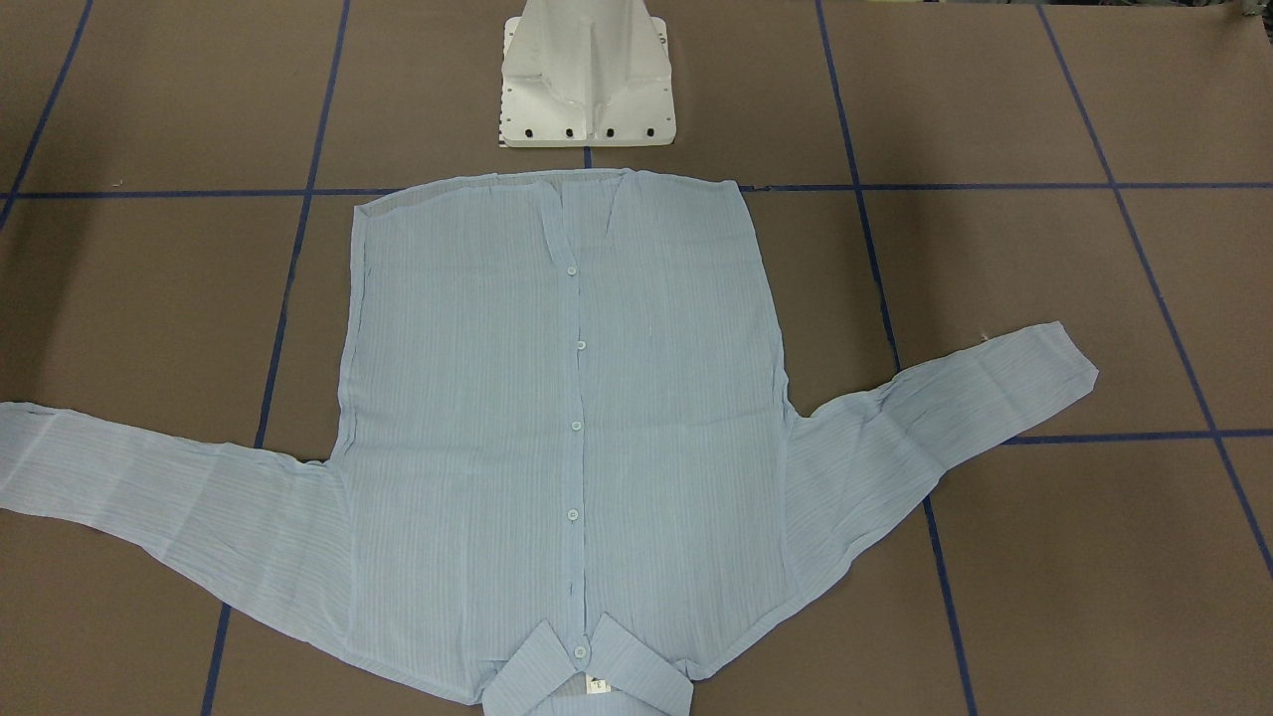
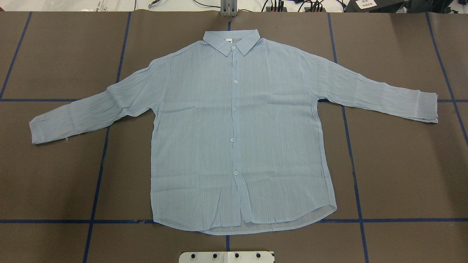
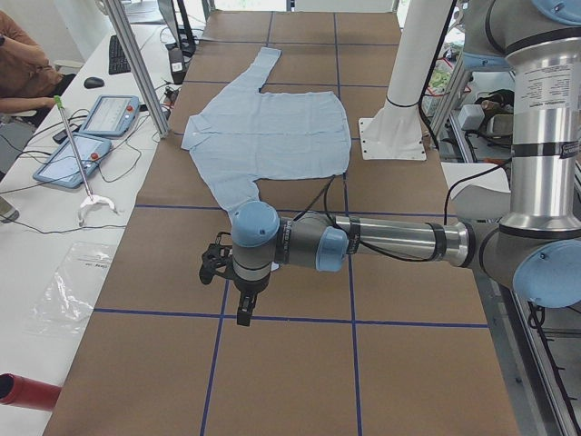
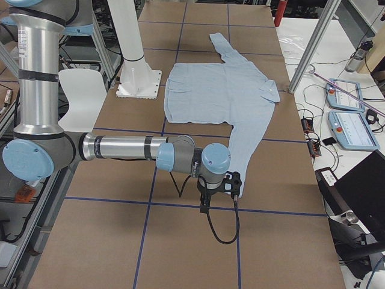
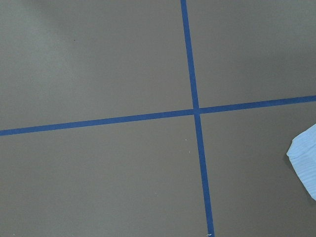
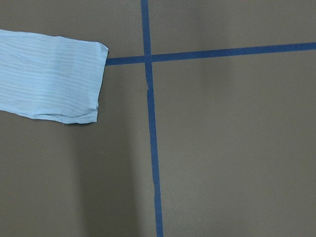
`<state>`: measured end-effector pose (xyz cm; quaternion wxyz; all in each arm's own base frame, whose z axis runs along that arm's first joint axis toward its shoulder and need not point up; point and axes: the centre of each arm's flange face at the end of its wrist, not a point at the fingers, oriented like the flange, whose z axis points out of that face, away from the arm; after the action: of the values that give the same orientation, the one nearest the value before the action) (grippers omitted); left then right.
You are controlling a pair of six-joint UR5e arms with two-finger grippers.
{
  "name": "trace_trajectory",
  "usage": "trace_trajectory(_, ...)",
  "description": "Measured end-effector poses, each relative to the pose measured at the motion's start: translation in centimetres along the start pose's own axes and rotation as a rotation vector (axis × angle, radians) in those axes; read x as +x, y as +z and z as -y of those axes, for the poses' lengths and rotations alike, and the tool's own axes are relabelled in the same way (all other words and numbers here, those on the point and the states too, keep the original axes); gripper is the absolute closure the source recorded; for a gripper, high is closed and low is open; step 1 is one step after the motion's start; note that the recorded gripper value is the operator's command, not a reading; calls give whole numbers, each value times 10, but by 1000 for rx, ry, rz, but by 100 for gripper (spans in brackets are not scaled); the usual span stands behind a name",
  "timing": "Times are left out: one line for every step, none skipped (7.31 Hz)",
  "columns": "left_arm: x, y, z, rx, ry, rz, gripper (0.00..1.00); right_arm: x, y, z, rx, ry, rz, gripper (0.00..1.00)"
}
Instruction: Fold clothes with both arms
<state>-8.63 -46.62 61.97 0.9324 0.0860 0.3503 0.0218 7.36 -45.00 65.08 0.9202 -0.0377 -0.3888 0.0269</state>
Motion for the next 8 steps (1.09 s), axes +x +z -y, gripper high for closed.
trace_trajectory(0,0,0,0,0,0,0,-1,-1,0,1,-1,1,0)
trace_trajectory(0,0,1,1,0,0,0,-2,-2,1,3,-2,3,0)
trace_trajectory(1,-1,1,2,1,0,0,-3,-3,1,5,-2,4,0)
trace_trajectory(2,-1,2,4,5,0,0,-4,-4,2,7,-4,4,0)
trace_trajectory(5,-4,7,19,22,-1,0,-6,-6,5,13,-10,4,0)
trace_trajectory(11,-10,14,56,58,-4,0,-13,-12,12,48,-46,4,0)
trace_trajectory(16,-14,21,92,92,-9,0,-21,-19,21,105,-104,5,0)
trace_trajectory(17,-12,24,105,106,-10,0,-22,-18,23,136,-140,10,0)
